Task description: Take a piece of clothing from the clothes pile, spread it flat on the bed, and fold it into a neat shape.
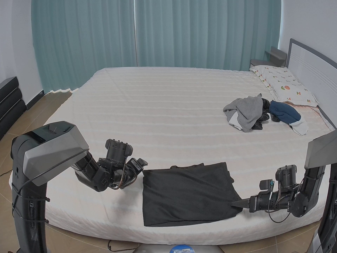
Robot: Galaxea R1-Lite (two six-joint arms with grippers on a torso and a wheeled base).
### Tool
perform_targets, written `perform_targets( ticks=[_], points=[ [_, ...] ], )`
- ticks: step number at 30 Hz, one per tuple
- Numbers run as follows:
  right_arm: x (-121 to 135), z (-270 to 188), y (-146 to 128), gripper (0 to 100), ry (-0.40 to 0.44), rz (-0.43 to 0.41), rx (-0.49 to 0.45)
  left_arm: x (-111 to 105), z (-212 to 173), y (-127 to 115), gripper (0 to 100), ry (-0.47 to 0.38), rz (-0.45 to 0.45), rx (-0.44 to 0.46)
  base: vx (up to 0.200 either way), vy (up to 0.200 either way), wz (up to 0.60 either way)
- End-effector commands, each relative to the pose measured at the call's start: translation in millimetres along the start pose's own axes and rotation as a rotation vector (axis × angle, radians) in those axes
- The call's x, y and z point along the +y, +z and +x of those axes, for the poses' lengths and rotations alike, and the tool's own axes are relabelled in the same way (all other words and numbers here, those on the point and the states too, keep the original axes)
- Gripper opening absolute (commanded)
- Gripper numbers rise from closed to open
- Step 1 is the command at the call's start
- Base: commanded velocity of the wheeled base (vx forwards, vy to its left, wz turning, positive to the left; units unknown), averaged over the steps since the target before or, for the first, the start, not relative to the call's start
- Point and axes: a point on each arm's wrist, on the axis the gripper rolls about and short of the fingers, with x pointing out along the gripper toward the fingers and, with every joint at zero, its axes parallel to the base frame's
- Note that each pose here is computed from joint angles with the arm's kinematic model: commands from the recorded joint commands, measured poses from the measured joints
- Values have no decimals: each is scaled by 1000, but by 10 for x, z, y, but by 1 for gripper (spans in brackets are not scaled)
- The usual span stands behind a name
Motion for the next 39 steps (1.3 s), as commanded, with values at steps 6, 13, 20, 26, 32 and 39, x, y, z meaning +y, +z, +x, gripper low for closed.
perform_targets(
  ticks=[6, 13, 20, 26, 32, 39],
  points=[
    [-52, 332, 548, 100, 25, 75, -124, -11, 21, -38, 100, 0, 11, 5, 0, 0, 0],
    [-184, 711, 979, 100, 42, 220, -152, -22, 18, -80, 100, 1, 20, 8, 0, 0, 0],
    [-278, 909, 1066, 100, 43, 293, -162, -25, 9, -78, 100, 1, 17, 8, 0, 0, 0],
    [-316, 985, 1066, 100, 43, 296, -159, -33, -3, -74, 100, 0, 12, 11, 0, 0, 0],
    [-337, 1020, 1032, 0, 39, 300, -148, -38, -3, -71, 100, -3, 12, 9, 0, 0, 0],
    [-389, 1039, 1067, 0, 26, 302, -169, -33, 6, -74, 100, -2, 13, 8, 0, 0, 0]
  ],
)
